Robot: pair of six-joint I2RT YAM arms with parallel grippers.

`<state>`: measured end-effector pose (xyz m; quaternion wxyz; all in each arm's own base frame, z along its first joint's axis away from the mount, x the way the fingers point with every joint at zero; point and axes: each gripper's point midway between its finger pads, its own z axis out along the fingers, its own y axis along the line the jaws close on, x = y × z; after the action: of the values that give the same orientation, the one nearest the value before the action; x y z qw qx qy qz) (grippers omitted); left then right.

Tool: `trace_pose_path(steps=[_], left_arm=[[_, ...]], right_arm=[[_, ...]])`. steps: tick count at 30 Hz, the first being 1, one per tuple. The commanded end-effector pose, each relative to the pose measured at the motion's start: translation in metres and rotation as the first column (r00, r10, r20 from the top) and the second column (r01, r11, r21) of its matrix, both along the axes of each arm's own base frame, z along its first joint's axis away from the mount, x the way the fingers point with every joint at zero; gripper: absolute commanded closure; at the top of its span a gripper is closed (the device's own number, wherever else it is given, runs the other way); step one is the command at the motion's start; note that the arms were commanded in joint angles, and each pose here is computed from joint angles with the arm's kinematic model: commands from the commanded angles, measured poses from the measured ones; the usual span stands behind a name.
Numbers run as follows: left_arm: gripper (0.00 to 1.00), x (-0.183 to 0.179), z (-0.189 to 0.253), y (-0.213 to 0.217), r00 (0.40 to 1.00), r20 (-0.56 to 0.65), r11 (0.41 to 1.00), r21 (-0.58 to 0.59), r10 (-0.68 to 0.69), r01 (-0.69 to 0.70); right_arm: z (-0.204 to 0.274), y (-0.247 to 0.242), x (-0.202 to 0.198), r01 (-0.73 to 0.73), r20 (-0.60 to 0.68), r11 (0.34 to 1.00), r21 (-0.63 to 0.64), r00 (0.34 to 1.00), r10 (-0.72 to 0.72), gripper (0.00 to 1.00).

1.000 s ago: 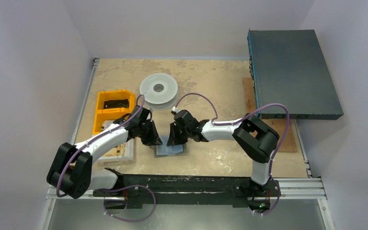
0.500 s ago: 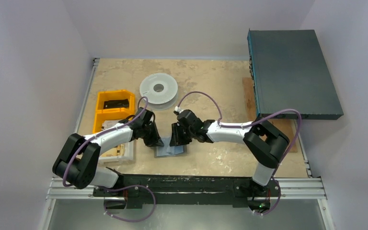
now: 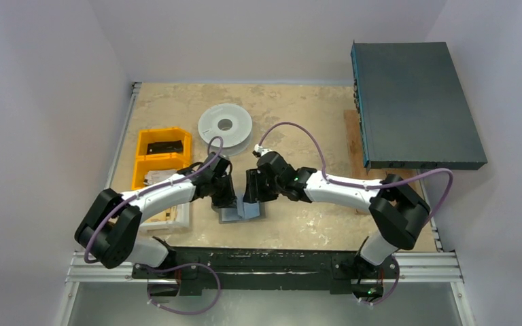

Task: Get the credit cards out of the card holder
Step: Remove the credit card from the card holder.

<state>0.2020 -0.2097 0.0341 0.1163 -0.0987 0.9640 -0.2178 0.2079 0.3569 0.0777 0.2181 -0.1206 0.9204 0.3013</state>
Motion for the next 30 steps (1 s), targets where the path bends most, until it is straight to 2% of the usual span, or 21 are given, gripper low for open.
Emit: trace_pose_path(steps=[1, 10, 13, 16, 19, 24, 30], left_arm=[[1.00, 0.011, 0.022, -0.029, 0.998, 0.058, 0.997, -0.070, -0.020, 0.024], [1.00, 0.011, 0.002, -0.066, 0.999, -0.022, 0.987, -0.155, -0.046, 0.042], [1.00, 0.011, -0.001, -0.067, 0.999, -0.031, 0.987, -0.155, -0.038, 0.033], [1.00, 0.012, 0.002, -0.066, 0.999, -0.025, 0.988, -0.152, -0.035, 0.031], [1.00, 0.011, 0.006, -0.063, 0.999, -0.017, 0.989, -0.146, -0.034, 0.031], [1.00, 0.007, 0.015, -0.051, 1.000, 0.008, 0.993, -0.119, -0.021, 0.022], [0.97, 0.005, 0.026, -0.010, 0.998, 0.067, 0.999, -0.031, 0.017, -0.015]], right_arm=[[0.017, -0.013, 0.006, 0.073, 0.051, 0.997, -0.012, 0.996, -0.073, 0.54], [0.020, -0.025, 0.003, 0.125, 0.046, 0.992, -0.003, 0.991, -0.125, 0.56], [0.015, -0.022, 0.001, 0.114, 0.034, 0.993, 0.003, 0.993, -0.114, 0.60], [0.007, -0.013, -0.002, 0.093, 0.002, 0.995, 0.024, 0.996, -0.093, 0.70], [-0.005, -0.005, -0.004, 0.080, -0.037, 0.996, 0.033, 0.996, -0.078, 0.77], [-0.030, -0.002, 0.001, 0.082, -0.058, 0.996, -0.020, 0.995, -0.083, 0.83], [-0.057, -0.016, 0.003, 0.107, -0.100, 0.991, -0.076, 0.988, -0.114, 0.85]])
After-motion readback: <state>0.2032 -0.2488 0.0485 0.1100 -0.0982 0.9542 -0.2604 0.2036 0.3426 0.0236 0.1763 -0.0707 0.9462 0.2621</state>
